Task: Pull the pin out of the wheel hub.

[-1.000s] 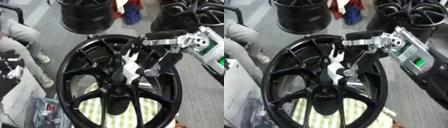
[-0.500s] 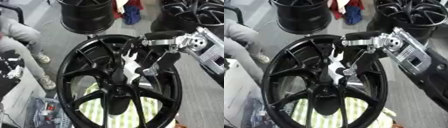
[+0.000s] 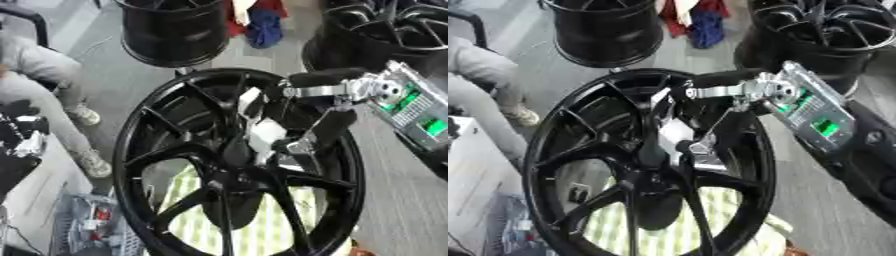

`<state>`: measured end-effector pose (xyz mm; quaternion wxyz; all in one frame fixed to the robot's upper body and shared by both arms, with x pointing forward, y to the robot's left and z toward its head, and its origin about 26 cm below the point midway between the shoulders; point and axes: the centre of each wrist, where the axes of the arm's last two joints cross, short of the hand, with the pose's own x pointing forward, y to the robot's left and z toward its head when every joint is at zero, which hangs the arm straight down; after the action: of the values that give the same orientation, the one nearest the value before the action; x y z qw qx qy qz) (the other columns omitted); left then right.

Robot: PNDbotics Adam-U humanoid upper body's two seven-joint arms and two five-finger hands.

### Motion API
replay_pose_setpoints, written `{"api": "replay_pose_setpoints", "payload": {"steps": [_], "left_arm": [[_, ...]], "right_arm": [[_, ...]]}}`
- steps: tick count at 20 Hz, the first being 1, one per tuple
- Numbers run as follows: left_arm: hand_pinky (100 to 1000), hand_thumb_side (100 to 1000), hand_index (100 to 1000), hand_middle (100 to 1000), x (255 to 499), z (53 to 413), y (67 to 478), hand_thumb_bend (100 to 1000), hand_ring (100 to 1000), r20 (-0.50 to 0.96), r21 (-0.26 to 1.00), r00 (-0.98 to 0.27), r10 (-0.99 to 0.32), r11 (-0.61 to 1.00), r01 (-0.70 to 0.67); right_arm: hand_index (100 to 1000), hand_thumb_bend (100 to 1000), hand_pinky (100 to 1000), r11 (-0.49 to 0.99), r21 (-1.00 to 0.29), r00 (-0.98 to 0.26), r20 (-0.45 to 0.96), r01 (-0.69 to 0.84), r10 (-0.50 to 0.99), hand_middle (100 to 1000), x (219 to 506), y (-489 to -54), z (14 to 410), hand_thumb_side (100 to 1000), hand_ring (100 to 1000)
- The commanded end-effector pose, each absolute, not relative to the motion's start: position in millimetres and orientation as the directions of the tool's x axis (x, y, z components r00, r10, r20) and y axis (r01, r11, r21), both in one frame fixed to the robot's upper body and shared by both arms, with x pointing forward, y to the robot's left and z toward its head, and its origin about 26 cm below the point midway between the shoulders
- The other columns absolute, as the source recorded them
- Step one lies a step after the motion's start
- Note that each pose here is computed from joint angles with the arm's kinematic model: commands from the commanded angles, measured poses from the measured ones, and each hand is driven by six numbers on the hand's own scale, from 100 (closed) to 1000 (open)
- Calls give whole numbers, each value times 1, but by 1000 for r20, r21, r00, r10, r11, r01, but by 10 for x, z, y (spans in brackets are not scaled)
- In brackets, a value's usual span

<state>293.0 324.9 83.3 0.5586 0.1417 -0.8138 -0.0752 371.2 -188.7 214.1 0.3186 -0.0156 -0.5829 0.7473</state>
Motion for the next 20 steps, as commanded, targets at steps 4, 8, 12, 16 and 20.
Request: {"api": "replay_pose_setpoints", "payload": {"steps": [4,8,12,16,20], "left_arm": [[642,317,813,685,2948,953,3253,227,627,868,296,-371,-330,944,-146],[642,317,812,685,2946,952,3253,226,627,869,295,-371,-329,944,-146],[642,317,813,684,2946,952,3249,225,627,869,294,-372,-327,945,-144],[642,317,813,684,2946,949,3247,223,627,869,294,-371,-327,945,-143],[642,317,813,684,2947,949,3243,222,627,869,294,-372,-325,945,-140]], "right_arm": [[889,252,811,-149,-891,-807,304,-429,506,788,3684,-1936,2217,287,775],[856,237,785,-159,-885,-796,298,-437,528,749,3722,-1956,2158,263,733],[815,213,740,-165,-883,-793,296,-440,533,695,3759,-1949,2113,254,676],[728,171,637,-163,-883,-793,298,-441,531,615,3781,-1930,2089,233,573],[686,102,558,-155,-886,-793,298,-436,531,560,3804,-1910,2089,194,506]]}}
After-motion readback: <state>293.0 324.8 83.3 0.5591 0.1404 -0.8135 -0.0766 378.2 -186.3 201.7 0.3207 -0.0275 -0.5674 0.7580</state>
